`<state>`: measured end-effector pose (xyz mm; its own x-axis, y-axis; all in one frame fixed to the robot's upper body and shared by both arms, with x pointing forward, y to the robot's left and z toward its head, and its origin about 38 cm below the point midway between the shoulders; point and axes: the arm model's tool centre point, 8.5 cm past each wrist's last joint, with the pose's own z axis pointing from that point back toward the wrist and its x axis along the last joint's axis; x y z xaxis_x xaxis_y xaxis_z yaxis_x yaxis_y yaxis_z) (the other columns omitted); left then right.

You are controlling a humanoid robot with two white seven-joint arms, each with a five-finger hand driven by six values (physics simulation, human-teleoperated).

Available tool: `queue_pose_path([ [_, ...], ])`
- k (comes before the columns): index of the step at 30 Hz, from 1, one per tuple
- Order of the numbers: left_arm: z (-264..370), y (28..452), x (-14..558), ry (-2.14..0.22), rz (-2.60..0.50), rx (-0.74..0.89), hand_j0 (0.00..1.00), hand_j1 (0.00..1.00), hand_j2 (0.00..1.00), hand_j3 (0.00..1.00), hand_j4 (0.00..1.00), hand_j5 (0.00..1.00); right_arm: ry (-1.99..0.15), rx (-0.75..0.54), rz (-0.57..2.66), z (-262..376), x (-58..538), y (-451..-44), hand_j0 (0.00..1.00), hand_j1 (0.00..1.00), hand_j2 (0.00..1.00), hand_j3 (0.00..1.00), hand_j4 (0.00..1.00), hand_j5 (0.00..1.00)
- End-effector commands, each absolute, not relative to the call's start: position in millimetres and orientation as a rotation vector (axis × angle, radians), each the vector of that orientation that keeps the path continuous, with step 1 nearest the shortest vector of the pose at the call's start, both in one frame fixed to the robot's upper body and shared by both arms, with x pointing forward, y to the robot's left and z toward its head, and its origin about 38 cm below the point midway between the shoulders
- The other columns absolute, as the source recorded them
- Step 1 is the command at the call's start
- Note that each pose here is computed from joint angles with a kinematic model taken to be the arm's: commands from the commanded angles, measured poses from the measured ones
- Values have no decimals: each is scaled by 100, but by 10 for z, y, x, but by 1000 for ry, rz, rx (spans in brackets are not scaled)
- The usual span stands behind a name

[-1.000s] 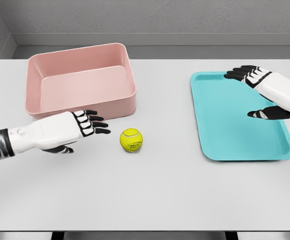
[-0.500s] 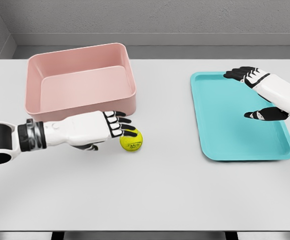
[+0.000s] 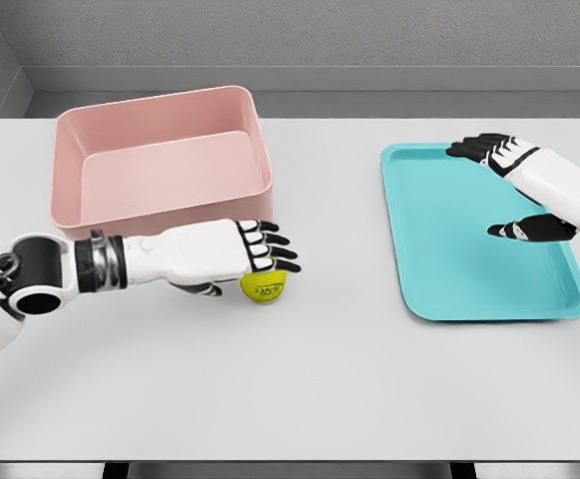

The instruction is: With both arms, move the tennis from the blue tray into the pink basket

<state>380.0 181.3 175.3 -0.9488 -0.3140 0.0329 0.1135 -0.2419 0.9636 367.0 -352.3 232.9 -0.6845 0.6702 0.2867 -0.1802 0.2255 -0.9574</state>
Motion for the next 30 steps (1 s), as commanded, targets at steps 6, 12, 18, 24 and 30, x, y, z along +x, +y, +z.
queue_pose_path([
  [6, 1643, 1724, 3857, -1725, -2258, 212, 100, 100, 100, 100, 100, 100, -1798, -452, 1534, 2331, 3673, -3543, 100, 100, 100, 100, 100, 100],
  [12, 1598, 1676, 3882, -1714, -2267, 197, 100, 100, 100, 100, 100, 100, -1801, -450, 1532, 2329, 3673, -3540, 100, 100, 100, 100, 100, 100],
  [18, 1533, 1653, 3872, -1704, -2264, 178, 100, 100, 100, 100, 100, 100, -1801, -450, 1532, 2329, 3673, -3540, 100, 100, 100, 100, 100, 100],
  [24, 1512, 1657, 3863, -1698, -2265, 171, 100, 100, 100, 100, 100, 100, -1805, -452, 1536, 2343, 3668, -3527, 100, 100, 100, 100, 100, 100],
  [30, 1456, 1730, 3928, -1660, -2260, 186, 90, 90, 90, 90, 90, 90, -1803, -451, 1534, 2336, 3671, -3533, 100, 100, 100, 100, 100, 100],
])
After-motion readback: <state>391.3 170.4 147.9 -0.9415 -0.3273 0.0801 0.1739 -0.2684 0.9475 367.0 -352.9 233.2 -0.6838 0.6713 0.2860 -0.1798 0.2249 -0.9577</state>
